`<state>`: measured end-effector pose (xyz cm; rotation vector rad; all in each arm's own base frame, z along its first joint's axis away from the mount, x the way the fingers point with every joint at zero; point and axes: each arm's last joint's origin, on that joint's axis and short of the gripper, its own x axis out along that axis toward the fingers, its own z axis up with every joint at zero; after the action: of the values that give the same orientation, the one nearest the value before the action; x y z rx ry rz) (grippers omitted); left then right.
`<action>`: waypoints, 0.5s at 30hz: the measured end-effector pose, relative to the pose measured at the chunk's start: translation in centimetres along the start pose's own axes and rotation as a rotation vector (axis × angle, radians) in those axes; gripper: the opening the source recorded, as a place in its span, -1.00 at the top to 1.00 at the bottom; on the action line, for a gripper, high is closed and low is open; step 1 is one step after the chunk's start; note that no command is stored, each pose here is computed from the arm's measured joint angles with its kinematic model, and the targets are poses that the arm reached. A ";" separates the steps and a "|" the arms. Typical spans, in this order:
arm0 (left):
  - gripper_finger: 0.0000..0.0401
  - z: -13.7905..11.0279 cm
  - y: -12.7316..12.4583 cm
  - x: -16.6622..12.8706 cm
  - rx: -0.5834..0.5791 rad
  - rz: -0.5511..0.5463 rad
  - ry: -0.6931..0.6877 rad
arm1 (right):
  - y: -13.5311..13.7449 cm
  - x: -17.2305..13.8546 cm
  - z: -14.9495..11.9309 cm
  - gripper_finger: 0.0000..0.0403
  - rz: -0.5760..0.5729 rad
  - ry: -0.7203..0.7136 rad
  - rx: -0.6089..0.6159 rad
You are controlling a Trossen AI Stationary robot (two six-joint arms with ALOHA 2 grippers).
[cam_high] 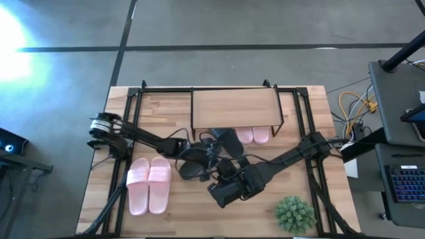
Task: Pick and place slides into the shelf
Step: Put the black slide under the shelf
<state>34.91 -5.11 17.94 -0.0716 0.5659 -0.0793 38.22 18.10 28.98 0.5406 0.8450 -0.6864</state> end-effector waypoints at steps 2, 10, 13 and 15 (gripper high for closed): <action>1.00 0.3 -0.5 -1.4 0.008 -0.023 0.046 | -0.4 -0.5 -0.3 0.94 -0.029 0.011 0.028; 1.00 -2.7 -1.5 -8.3 -0.030 0.041 0.282 | -2.0 0.1 -1.6 0.94 -0.146 0.177 0.142; 1.00 -4.3 -1.0 -10.3 -0.099 0.117 0.272 | -1.8 1.7 -2.1 0.94 -0.104 0.227 0.148; 1.00 -5.4 -0.6 -11.2 -0.143 0.165 0.248 | -1.7 2.8 -2.3 0.94 -0.076 0.248 0.164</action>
<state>22.56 -4.90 19.46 -0.1554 0.8232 0.1149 37.17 17.60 25.14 0.7551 1.0507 -0.7720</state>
